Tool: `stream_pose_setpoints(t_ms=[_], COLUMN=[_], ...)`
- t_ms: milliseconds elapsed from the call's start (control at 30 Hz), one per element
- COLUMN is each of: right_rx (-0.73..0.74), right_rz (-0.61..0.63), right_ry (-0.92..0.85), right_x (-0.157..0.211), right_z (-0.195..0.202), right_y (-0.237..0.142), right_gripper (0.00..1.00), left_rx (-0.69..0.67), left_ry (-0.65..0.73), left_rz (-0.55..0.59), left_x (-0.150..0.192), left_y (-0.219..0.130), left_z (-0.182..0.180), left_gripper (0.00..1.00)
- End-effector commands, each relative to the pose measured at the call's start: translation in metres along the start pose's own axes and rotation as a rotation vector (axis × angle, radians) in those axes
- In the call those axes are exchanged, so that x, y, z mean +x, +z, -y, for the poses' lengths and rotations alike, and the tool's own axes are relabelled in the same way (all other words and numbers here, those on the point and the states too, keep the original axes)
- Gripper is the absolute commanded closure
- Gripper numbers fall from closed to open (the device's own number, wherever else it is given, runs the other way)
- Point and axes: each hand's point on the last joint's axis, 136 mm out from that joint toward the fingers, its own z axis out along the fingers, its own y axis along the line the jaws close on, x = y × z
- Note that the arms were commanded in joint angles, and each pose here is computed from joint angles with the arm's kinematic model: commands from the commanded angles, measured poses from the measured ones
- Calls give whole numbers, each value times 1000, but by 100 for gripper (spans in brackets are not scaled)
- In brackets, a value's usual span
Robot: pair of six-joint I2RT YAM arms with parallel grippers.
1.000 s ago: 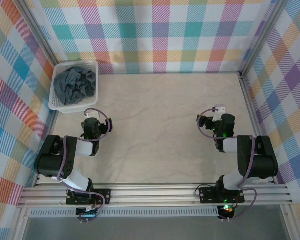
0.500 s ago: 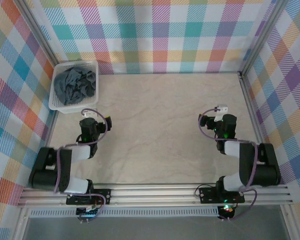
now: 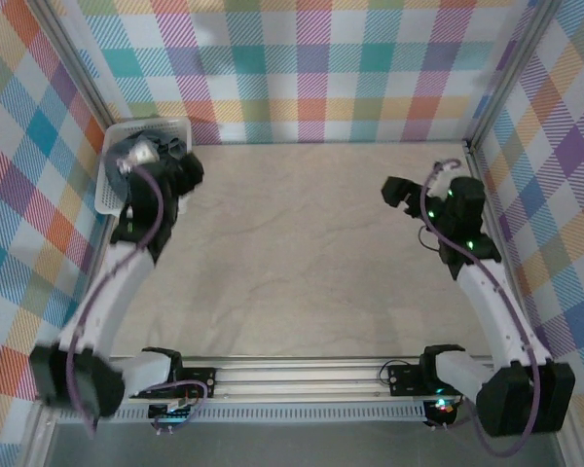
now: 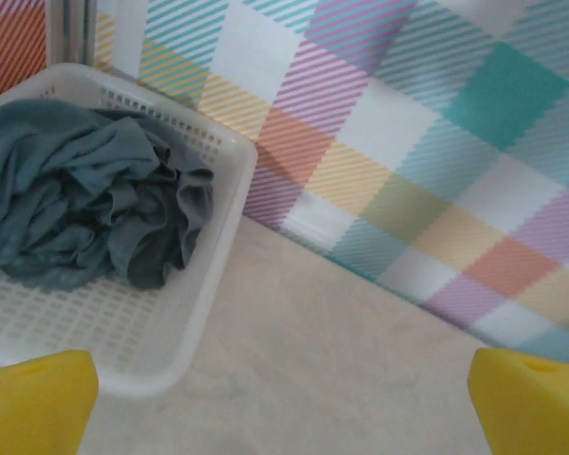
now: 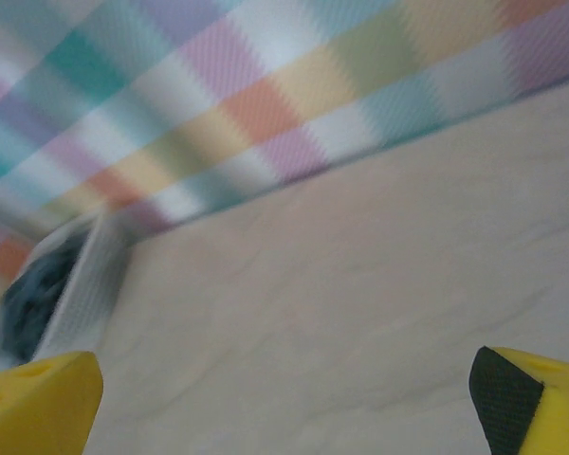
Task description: Fold the inside-out t-shirt
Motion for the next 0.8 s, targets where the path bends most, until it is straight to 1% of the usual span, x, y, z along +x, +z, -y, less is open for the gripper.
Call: stream_pose_setpoints(t_ms=[0, 67, 133, 233, 300, 333, 433, 500, 533, 567, 600, 633, 700, 767], right_rx=[-93, -99, -80, -105, -123, -127, -115, -122, -126, -125, -124, -123, -122, -129], right_rz=[-316, -368, -382, -394, -408, -415, -427, -432, -433, -432, -427, -421, -409, -392], right_ry=[77, 81, 104, 125, 132, 128, 124, 116, 111, 106, 99, 92, 84, 75], right_x=[51, 58, 63, 68, 69, 69, 66, 62, 59, 57, 54, 51, 46, 40], right_z=[-27, -30, -26, -29, -32, -34, -34, -37, -39, -40, -41, -42, -44, -48], right_y=[3, 3, 2, 2, 3, 3, 4, 4, 4, 4, 4, 4, 3, 2], right_gripper=[0, 0, 0, 0, 0, 0, 0, 0, 0, 0, 0, 0, 0, 0], left_rx=[-248, -303, -350, -371, -383, -382, -324, -295, -287, -277, -261, -220, -125, -68], left_ry=[-76, -109, -127, -178, -196, -190, -156, -164, -188, -217, -237, -251, -258, -229], left_rz=[-253, -307, -365, -476, -522, -516, -490, -474, -466, -460, -459, -465, -454, -394], left_x=[28, 21, 21, 36, 54, 57, 66, 71, 71, 70, 69, 66, 46, 7], left_y=[52, 90, 126, 181, 212, 227, 265, 281, 287, 290, 291, 290, 283, 257], left_z=[-57, -73, -87, -102, -112, -115, -116, -118, -120, -120, -119, -111, -85, -53], left_gripper=[0, 0, 0, 0, 0, 0, 0, 0, 15, 53, 96, 100, 100, 100])
